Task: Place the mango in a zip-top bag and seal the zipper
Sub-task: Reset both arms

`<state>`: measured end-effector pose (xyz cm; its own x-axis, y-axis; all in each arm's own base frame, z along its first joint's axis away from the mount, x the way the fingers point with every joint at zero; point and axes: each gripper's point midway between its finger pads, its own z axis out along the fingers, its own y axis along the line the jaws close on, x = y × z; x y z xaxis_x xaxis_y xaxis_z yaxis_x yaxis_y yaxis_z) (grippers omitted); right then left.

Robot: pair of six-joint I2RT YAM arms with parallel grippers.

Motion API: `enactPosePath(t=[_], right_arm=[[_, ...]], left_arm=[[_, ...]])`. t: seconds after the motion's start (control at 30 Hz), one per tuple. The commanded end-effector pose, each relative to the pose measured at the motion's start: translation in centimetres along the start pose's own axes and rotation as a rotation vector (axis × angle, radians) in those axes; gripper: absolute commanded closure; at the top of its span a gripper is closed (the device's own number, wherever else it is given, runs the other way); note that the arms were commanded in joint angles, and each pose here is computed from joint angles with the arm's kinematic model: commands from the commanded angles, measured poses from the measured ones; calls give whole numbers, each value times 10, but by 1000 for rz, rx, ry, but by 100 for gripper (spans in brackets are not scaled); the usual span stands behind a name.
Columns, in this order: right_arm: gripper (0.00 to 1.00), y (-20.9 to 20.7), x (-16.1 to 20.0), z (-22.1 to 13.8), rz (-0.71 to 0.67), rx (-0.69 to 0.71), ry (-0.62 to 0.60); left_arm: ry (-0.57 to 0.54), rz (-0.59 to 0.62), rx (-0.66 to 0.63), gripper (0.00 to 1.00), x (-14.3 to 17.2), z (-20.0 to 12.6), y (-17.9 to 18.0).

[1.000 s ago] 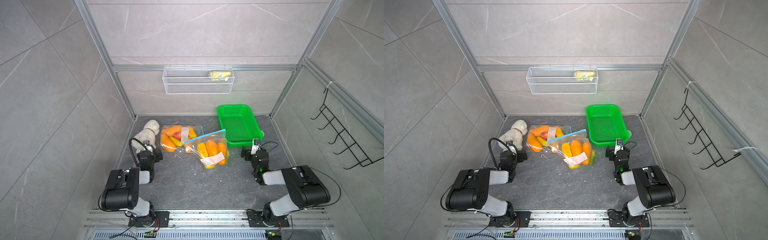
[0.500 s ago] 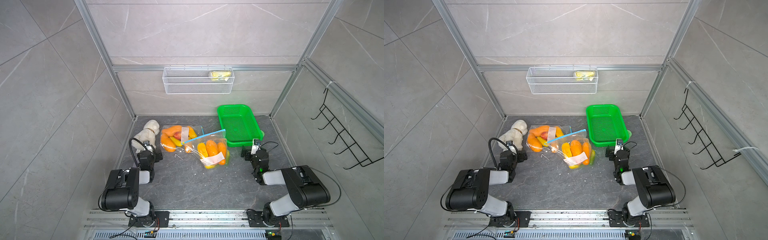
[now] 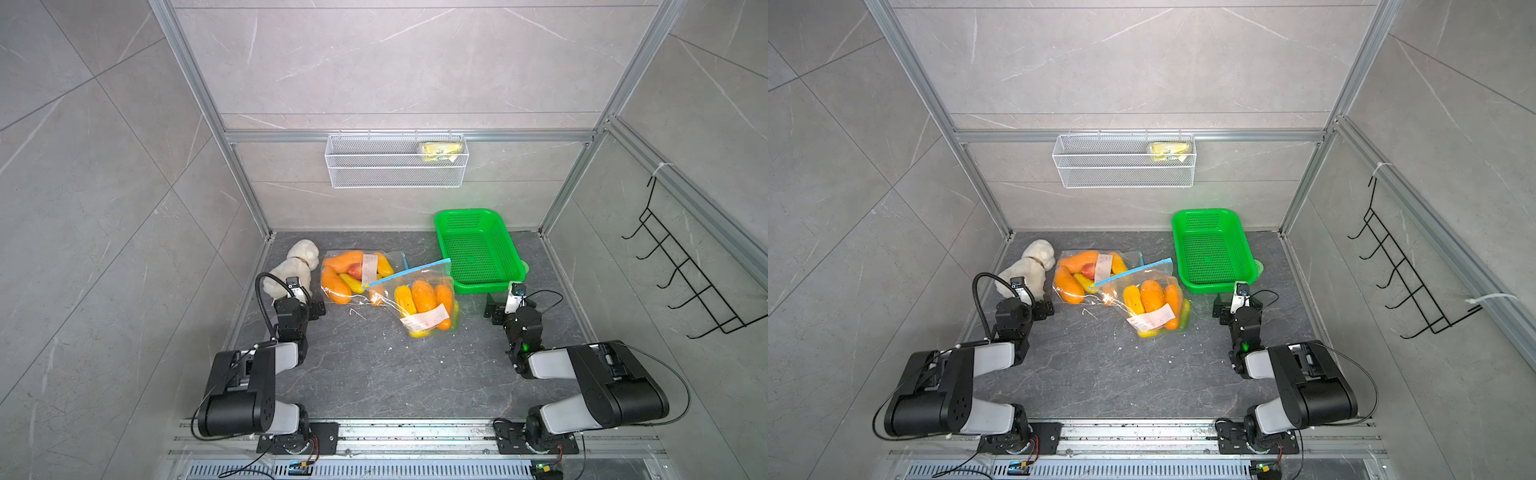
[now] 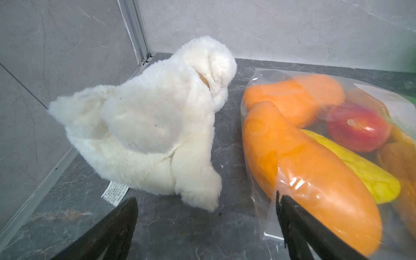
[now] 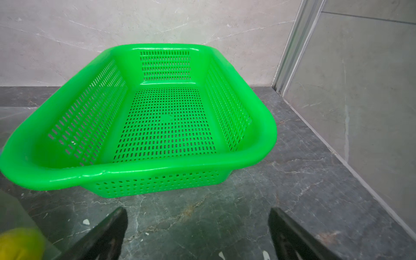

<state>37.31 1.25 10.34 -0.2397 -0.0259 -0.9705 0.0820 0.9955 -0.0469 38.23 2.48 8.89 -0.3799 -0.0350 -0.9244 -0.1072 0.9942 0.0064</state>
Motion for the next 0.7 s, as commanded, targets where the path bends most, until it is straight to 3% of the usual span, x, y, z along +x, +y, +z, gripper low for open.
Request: enactPosePath(t=[0.0,0.67], right_arm=[[0,0,6,6,5,7,58],[0,-1,2,14,-6,27,51]], left_arm=[[-33,8,-24,0,0,1,4],[-5,17,1,0,1,3,0]])
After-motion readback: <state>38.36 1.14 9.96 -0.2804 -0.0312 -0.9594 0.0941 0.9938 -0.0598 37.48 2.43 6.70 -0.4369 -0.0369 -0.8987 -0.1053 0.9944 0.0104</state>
